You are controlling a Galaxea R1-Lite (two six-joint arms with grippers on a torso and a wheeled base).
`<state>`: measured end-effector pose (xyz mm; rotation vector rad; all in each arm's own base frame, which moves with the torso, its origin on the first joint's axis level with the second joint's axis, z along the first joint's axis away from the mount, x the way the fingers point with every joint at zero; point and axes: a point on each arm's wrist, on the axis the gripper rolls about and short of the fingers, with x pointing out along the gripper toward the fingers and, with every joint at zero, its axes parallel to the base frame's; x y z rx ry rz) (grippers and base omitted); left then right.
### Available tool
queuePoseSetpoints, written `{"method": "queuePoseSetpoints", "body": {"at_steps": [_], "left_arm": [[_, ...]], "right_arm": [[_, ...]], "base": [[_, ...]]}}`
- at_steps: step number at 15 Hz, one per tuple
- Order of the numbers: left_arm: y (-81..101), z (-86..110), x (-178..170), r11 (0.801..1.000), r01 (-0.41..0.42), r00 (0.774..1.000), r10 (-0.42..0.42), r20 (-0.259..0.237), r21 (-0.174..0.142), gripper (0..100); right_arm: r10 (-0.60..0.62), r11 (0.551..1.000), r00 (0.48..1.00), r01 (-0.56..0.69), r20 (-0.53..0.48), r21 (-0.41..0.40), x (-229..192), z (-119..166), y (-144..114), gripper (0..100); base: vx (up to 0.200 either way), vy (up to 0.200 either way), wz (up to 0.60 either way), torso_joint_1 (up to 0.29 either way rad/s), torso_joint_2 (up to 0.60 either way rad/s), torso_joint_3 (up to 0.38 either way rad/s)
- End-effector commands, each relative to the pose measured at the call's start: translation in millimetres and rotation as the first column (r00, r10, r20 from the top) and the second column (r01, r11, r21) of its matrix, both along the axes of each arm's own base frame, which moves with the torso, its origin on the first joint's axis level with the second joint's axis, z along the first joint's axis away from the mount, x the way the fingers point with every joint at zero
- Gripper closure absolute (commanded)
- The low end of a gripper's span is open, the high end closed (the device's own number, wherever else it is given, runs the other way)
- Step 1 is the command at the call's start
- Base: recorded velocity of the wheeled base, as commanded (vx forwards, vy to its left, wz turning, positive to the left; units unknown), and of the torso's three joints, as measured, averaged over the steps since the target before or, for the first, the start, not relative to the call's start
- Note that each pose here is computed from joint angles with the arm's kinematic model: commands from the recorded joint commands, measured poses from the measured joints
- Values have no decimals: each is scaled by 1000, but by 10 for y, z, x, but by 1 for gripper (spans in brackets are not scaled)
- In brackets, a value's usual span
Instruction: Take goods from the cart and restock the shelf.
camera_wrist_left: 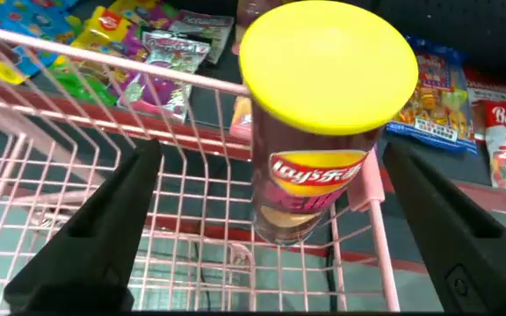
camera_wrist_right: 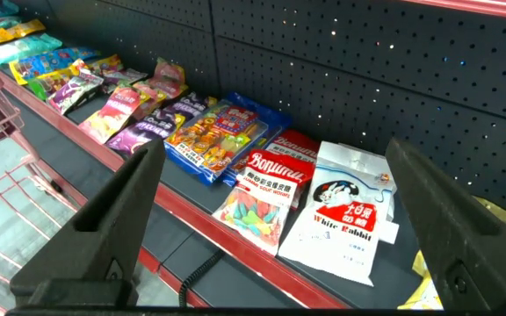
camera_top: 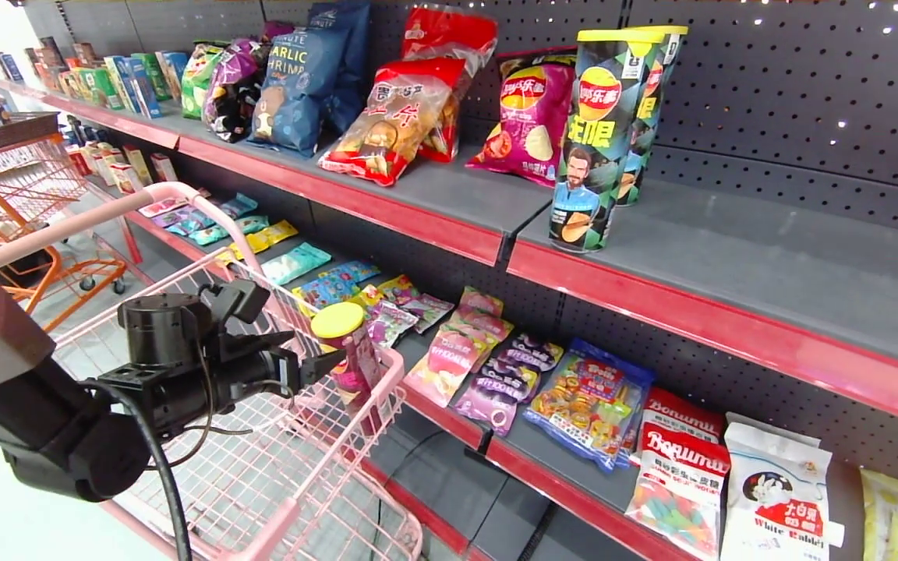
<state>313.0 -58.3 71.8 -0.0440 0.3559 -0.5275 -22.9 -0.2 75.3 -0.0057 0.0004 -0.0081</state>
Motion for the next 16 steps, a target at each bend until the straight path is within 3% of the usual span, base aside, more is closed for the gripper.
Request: {"method": "queuePoseSetpoints", "body": {"at_steps": [1,9,10,14,16], "left_arm": [[-77,-73,75,1000,20,1000,-20,-10,1,0],[-223,-210,283,999,50,999,-50,-7,5,0],[-225,-220,291,999,50,999,-50,-9,5,100],[-221,-247,288,998,56,998,-56,-19,4,100],[-185,-132,277,999,40,999,-40,9,-4,100]], "right_arm": [[-1,1000,1000,1,-1,0,1,0,0,0],[0,1000,1000,0,-1,0,1,0,0,0],[-1,1000,1000,1,-1,0,1,0,0,0],[0,1000,1000,0,-1,0,1,0,0,0],[0,1000,1000,0,-1,0,1,0,0,0]], "base": [[0,0,0,0,0,0],[0,0,0,0,0,0],[0,0,0,0,0,0],[0,0,0,0,0,0],[0,0,0,0,0,0]]}}
